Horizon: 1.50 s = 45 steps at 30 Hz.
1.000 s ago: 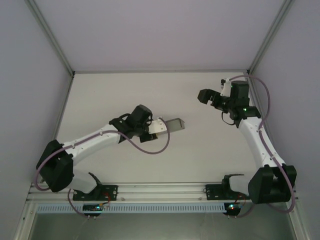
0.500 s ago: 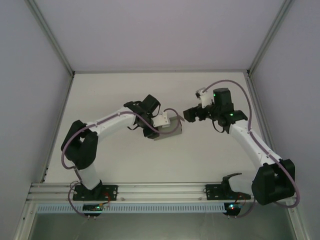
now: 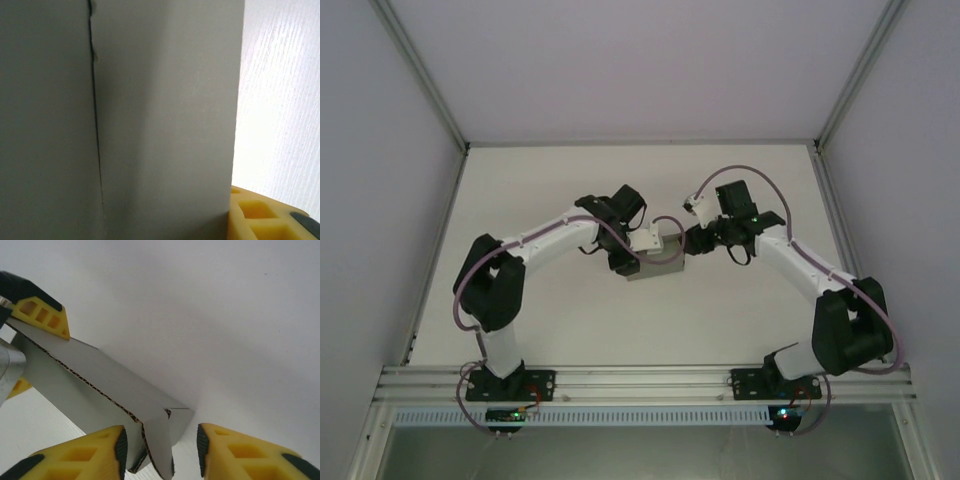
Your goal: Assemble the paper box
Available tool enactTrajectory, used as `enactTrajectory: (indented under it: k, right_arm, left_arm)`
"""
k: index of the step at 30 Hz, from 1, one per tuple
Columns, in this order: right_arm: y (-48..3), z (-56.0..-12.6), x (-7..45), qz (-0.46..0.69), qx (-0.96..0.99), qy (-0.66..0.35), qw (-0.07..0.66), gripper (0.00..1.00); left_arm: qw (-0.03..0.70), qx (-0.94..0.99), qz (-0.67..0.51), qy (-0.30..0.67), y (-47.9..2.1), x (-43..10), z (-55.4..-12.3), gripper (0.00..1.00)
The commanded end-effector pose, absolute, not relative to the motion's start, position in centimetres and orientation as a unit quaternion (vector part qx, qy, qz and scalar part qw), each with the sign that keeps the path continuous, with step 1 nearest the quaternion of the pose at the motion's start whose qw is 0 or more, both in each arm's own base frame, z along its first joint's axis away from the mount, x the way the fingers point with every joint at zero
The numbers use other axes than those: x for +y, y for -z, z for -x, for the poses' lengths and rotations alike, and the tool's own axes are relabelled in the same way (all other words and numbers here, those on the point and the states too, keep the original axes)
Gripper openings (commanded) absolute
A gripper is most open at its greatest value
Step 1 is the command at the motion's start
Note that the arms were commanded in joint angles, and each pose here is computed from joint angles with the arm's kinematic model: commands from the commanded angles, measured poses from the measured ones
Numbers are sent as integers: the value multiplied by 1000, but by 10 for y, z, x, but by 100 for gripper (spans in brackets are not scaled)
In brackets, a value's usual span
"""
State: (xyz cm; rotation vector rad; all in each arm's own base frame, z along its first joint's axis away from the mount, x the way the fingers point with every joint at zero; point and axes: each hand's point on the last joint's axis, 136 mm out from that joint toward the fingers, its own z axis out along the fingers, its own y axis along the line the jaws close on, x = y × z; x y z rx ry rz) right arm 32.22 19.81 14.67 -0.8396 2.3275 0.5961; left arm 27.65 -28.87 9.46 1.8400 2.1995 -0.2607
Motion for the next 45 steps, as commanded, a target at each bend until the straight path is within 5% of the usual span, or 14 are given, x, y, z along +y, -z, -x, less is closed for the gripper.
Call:
enactTrajectory:
  k: [1, 8, 23, 35, 45]
  right_arm:
    - [-153, -325, 201, 322, 873, -222, 291, 33]
    - [-145, -313, 202, 321, 884, -230, 250, 2]
    - [-140, -328, 207, 98, 897, -207, 379, 0]
    - [-120, -312, 202, 98, 913, -180, 352, 0]
    - [-103, -297, 202, 134, 877, -185, 422, 0]
  left_arm:
    - [91, 752, -649, 73, -87, -278, -270, 42]
    - [93, 750, -651, 65, -89, -280, -275, 42]
    - [102, 750, -650, 70, -86, -287, -279, 44]
    - [111, 748, -650, 73, -88, -288, -280, 47]
    - [123, 754, -642, 69, -95, -290, -285, 51]
